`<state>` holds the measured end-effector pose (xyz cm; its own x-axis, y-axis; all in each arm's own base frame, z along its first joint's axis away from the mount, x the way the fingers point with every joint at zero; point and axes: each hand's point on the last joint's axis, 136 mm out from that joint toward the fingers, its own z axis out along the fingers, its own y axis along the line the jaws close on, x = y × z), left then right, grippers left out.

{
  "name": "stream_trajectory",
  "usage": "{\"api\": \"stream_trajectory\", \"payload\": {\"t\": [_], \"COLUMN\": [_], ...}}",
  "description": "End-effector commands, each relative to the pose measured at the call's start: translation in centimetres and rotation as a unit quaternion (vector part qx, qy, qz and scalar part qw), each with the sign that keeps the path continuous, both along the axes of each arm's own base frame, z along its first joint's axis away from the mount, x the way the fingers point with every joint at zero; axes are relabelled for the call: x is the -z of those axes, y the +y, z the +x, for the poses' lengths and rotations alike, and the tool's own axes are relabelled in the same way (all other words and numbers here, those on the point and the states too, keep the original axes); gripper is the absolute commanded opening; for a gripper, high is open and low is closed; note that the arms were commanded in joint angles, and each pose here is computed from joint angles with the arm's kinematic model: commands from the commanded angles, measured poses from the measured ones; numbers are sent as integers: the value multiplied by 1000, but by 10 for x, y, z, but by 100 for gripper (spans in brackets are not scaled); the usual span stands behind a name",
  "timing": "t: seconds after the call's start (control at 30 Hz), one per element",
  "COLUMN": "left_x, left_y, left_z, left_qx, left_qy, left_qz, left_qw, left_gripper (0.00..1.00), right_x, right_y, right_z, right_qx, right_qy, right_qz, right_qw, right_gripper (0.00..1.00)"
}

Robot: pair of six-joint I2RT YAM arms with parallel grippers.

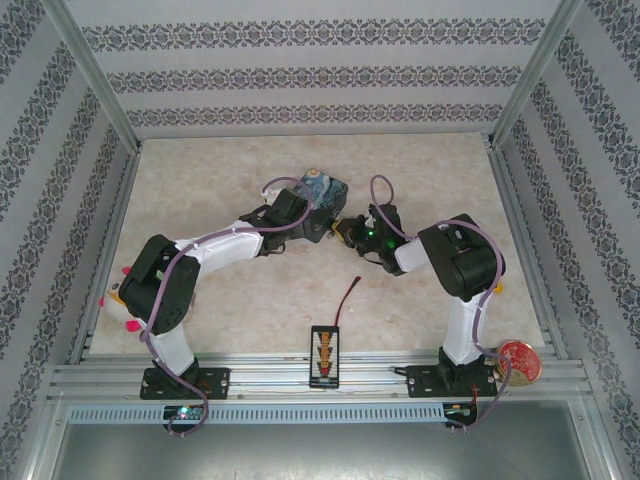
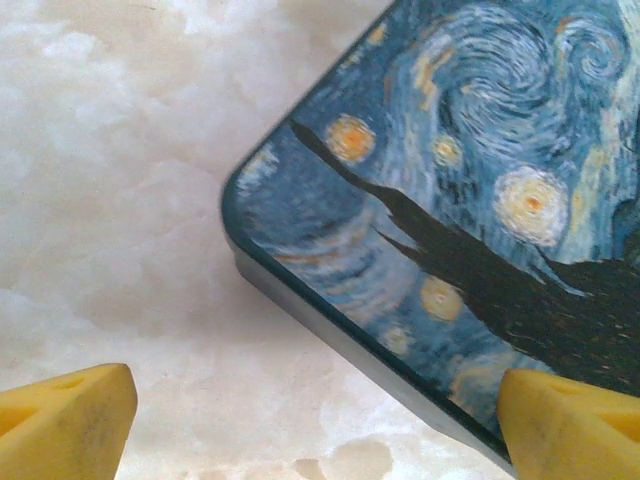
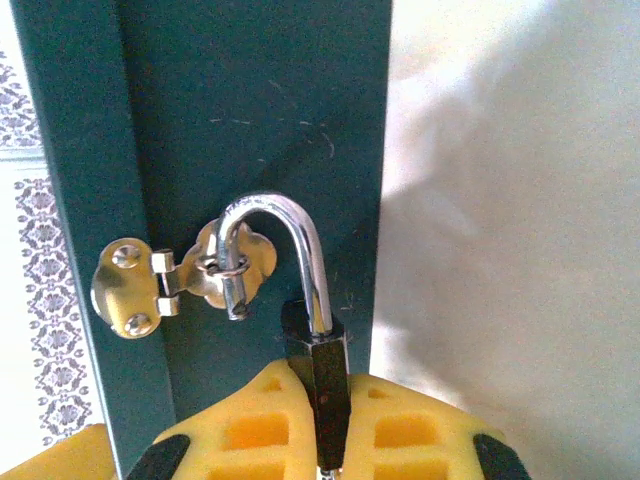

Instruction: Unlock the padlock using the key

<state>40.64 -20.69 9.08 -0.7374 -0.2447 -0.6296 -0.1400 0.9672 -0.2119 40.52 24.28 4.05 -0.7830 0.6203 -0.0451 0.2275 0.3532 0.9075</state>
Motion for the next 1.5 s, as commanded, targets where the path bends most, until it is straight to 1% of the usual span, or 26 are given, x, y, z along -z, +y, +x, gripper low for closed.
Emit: {"api": "stream_trajectory", "payload": {"t": [0.0,0.13,0.27,0.7,1.03,1.47], "left_x": [-34,-28,-17,12,21,23], "left_y": [-7,-12,-16,-3,5,7], "left_z": [18,27,32,18,6,1], "left_qx": [-10,-11,-5,-2,-5,-7], "left_qy": [-45,-40,-23,20,34,37], "left_qz": [-14,-5,7,50,55,53], "left_qw": [999,999,1000,999,998,998], "left_gripper": [95,98,99,99,99,99], "right_x": [0,2,2,0,-6,-13], "right_y": [-9,-8,-8,-6,-10,-11], "right_z": [5,5,5,15,22,33], "right_qx": [22,22,23,30,44,57], "right_qy": [-9,-8,-8,-11,-19,-30], "right_qz": [1,4,6,18,25,37], "right_qw": [1000,1000,1000,999,999,997], "right_gripper": [0,0,0,0,0,0]}}
